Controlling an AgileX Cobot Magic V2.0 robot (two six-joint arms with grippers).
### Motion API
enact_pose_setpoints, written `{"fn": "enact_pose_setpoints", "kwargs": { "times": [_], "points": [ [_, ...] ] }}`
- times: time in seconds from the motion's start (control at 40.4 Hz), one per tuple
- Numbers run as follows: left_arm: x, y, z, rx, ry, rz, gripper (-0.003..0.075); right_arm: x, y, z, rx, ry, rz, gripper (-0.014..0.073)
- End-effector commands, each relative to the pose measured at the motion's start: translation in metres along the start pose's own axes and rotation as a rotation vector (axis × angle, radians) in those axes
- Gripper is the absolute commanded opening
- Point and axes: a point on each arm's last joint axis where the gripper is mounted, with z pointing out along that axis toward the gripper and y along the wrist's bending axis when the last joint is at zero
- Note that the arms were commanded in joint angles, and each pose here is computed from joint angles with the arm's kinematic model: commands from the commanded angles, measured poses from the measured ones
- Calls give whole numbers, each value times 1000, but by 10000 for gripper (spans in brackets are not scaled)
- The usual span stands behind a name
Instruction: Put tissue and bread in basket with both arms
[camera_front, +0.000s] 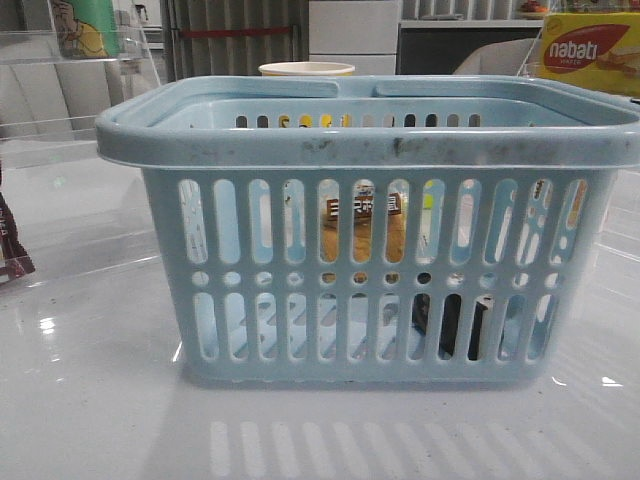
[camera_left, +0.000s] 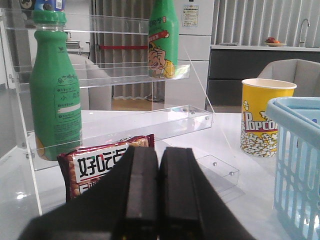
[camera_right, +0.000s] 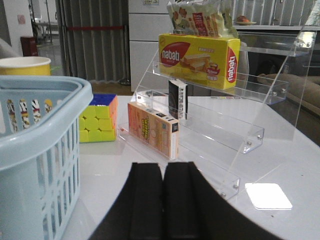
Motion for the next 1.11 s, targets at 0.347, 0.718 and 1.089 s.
{"fn": "enact_pose_setpoints", "kwargs": {
  "times": [0.347, 0.718, 1.089],
  "points": [
    [-7, 0, -2, -4, -101, -6, 93, -8, 0, -2, 1, -84, 17, 57],
    [-7, 0, -2, -4, -101, -6, 93, -8, 0, -2, 1, -83, 17, 57],
    [-7, 0, -2, -4, -101, -6, 93, -8, 0, -2, 1, -82, 17, 57]
  ]
}}
